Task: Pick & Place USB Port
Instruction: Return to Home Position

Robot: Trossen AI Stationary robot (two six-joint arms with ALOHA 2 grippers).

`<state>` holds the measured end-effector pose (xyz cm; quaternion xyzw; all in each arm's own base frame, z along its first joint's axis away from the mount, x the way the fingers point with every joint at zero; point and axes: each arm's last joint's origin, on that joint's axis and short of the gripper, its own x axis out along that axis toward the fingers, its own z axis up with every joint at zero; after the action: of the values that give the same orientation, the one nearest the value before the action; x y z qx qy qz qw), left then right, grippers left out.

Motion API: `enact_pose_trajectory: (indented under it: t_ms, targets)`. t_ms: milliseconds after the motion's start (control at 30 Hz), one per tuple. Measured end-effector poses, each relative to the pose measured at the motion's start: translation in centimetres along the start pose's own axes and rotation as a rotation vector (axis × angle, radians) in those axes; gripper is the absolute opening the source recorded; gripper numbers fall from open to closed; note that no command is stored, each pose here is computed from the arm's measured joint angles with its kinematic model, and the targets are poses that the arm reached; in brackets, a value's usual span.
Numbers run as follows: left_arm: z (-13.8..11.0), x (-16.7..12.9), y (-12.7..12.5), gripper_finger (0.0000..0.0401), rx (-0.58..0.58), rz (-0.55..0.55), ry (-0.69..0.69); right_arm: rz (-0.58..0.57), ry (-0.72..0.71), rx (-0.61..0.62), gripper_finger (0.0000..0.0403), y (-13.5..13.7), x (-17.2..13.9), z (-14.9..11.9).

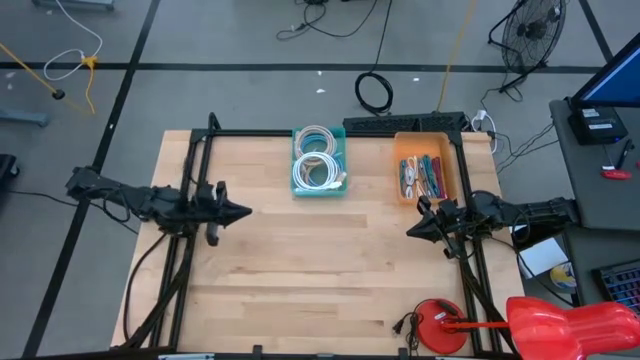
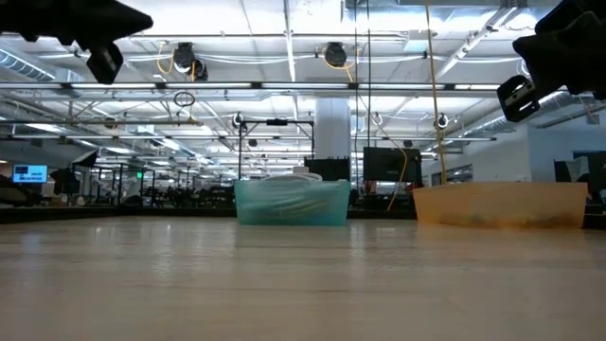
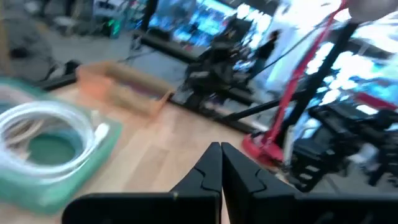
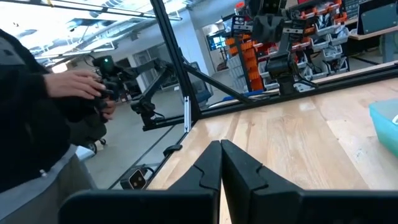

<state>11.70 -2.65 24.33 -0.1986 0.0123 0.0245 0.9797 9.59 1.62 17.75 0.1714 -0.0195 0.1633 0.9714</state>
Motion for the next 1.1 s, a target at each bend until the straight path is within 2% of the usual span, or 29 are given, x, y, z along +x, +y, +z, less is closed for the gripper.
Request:
enact_pose_trajectory:
  t_ms: [133, 267, 567, 833, 1100]
  targets:
    - [-0.9, -0.9, 0.4, 0.0001, 0.037, -0.070, -0.052, 0.000, 0.000, 0.000, 0.0000, 0.0, 0.0, 0.0]
    - [-1.9, -1.6, 1.1, 0.0001, 0.062, -0.040, -0.076, 0.000, -0.001, 0.000, 0.0000, 0.0, 0.0, 0.0]
    - [-3.7, -2.8, 2.5, 0.0001, 0.134, -0.060, -0.170, 0.000, 0.000, 0.000, 0.0000, 0.0, 0.0, 0.0]
    - [-5.7, -2.1, 3.5, 0.0000, 0.220, -0.015, -0.134, -0.001, -0.001, 0.000, 0.0000, 0.0, 0.0, 0.0]
    - [-5.2, -1.8, 4.7, 0.0000, 0.243, -0.018, -0.142, -0.001, 0.000, 0.000, 0.0000, 0.0, 0.0, 0.0]
